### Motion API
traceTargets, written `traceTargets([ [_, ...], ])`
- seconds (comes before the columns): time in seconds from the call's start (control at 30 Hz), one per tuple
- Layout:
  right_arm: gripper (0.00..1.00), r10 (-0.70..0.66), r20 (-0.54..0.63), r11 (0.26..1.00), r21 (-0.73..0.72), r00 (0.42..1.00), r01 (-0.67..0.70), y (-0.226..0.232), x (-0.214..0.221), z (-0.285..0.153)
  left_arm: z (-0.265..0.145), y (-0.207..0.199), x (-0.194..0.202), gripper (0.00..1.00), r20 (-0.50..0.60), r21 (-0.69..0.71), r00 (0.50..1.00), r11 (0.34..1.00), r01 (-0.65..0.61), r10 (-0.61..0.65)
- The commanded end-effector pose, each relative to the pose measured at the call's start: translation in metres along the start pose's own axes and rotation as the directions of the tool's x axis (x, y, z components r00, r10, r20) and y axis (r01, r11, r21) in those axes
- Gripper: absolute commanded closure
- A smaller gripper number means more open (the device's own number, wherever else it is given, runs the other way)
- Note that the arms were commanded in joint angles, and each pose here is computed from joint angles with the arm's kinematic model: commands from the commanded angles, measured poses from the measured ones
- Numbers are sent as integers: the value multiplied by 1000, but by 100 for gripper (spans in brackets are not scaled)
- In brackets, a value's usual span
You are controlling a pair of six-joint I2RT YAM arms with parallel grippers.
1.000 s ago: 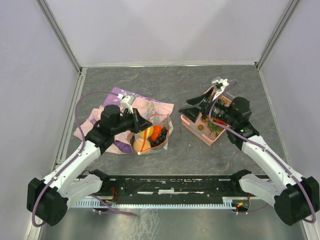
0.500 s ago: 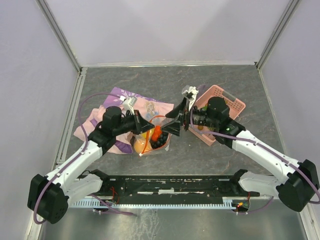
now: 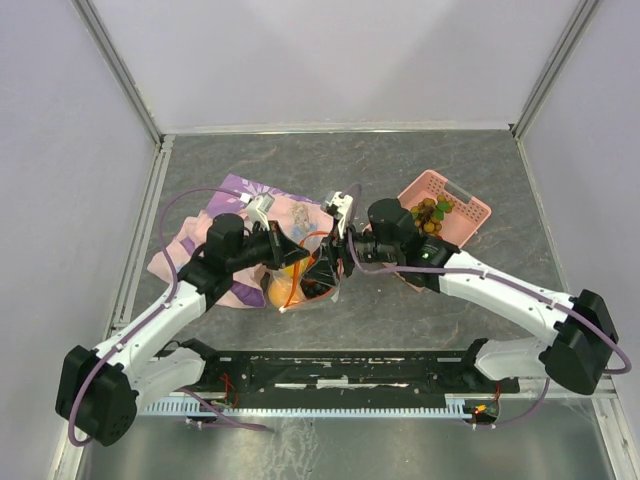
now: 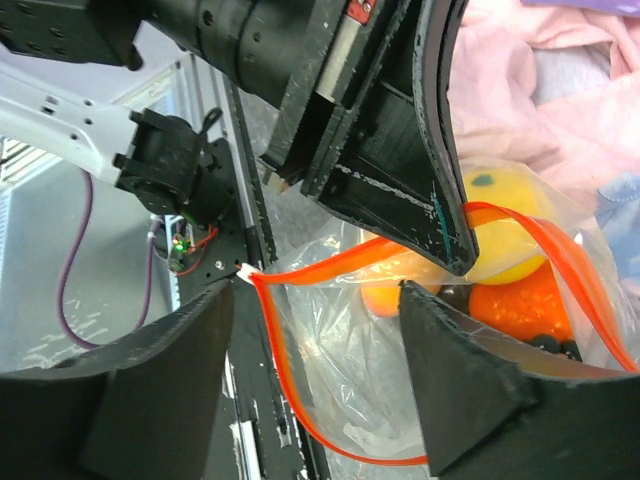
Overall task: Open the zip-top bag and remove the fake food
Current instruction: Pick up the fake fruit from the zipper food storage bag.
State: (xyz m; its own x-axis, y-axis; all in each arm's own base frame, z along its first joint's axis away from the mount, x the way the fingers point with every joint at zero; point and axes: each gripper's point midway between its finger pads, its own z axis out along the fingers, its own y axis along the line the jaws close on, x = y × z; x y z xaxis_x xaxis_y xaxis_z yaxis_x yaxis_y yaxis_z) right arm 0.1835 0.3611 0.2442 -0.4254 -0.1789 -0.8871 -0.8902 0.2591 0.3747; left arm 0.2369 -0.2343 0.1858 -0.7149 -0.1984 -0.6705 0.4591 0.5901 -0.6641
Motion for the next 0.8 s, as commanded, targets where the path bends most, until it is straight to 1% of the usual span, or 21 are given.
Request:
traceTargets([
  [0.0,35,-17,-26,994,108,1000,19,-14,-6,3,1,-4,-8,97,33,11,999,1000,7,-8],
  [0.13,47,25,-77,975,223,997,-7,-33,7,2,2,-4,-6,97,26,13,1000,1000,14,-15],
  [0.27,52,61,-121,953,303,991,-22,-47,23,-1,8,-5,2,97,1,28,1000,999,30,-30],
  [0.47,53,95,-194,882,472,976,8,-80,49,-16,17,-6,7,97,-13,39,999,998,42,-41],
  [0.67,52,134,-232,851,525,964,8,-92,72,-21,34,-14,23,97,-64,59,997,997,47,-43],
  [0.77,52,137,-232,849,528,963,7,-93,75,-22,44,-18,34,97,-88,71,995,996,49,-43],
])
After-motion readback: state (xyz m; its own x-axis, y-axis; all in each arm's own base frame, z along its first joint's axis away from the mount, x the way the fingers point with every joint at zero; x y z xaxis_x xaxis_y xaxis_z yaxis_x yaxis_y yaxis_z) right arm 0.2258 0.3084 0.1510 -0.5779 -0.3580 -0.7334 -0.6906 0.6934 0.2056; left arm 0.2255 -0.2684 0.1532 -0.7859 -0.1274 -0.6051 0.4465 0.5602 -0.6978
